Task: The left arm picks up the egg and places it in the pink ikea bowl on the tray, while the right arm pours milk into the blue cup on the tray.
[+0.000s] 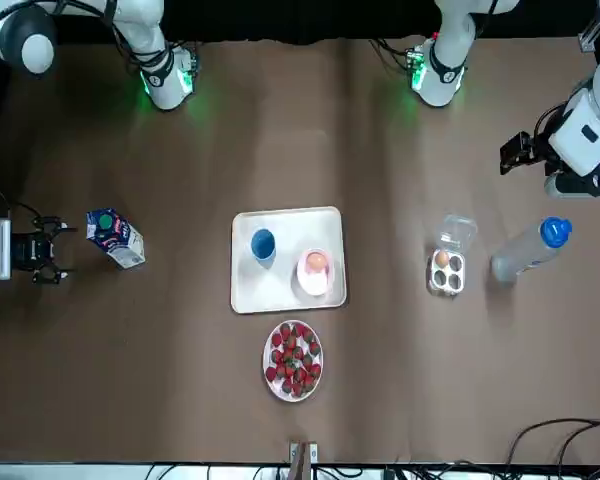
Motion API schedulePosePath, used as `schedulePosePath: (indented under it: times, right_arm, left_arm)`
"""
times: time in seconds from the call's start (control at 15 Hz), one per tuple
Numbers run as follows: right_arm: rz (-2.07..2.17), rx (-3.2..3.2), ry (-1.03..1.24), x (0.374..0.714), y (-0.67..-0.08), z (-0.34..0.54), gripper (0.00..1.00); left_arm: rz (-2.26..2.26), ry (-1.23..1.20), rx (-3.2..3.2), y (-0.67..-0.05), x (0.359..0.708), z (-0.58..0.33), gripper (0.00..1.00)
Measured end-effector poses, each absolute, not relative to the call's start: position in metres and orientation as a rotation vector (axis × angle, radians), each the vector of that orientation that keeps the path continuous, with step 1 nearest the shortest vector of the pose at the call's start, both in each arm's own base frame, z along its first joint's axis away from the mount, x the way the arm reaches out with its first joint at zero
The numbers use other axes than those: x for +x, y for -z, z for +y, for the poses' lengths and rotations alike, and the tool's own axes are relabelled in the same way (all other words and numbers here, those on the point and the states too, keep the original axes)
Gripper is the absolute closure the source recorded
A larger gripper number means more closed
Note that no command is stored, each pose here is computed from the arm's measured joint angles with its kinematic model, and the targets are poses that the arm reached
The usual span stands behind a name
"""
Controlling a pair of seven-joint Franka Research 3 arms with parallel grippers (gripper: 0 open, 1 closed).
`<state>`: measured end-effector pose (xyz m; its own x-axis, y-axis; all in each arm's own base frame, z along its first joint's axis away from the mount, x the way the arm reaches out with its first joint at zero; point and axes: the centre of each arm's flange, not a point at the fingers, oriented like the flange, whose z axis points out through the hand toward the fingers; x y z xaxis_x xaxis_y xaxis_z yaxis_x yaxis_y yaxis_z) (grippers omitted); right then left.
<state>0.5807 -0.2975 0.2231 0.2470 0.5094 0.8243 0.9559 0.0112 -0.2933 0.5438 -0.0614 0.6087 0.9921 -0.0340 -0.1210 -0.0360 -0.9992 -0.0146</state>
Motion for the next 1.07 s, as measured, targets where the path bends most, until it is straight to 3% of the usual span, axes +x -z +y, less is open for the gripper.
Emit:
schedulePosePath:
  times: [1.07]
  right_arm:
    - [-1.172,-2.127,0.036,0.656,-0.371,-0.193,0.00]
  left_arm:
    - [0.056,-0.189,-3.119,-0.609,0.544,-0.062,0.00]
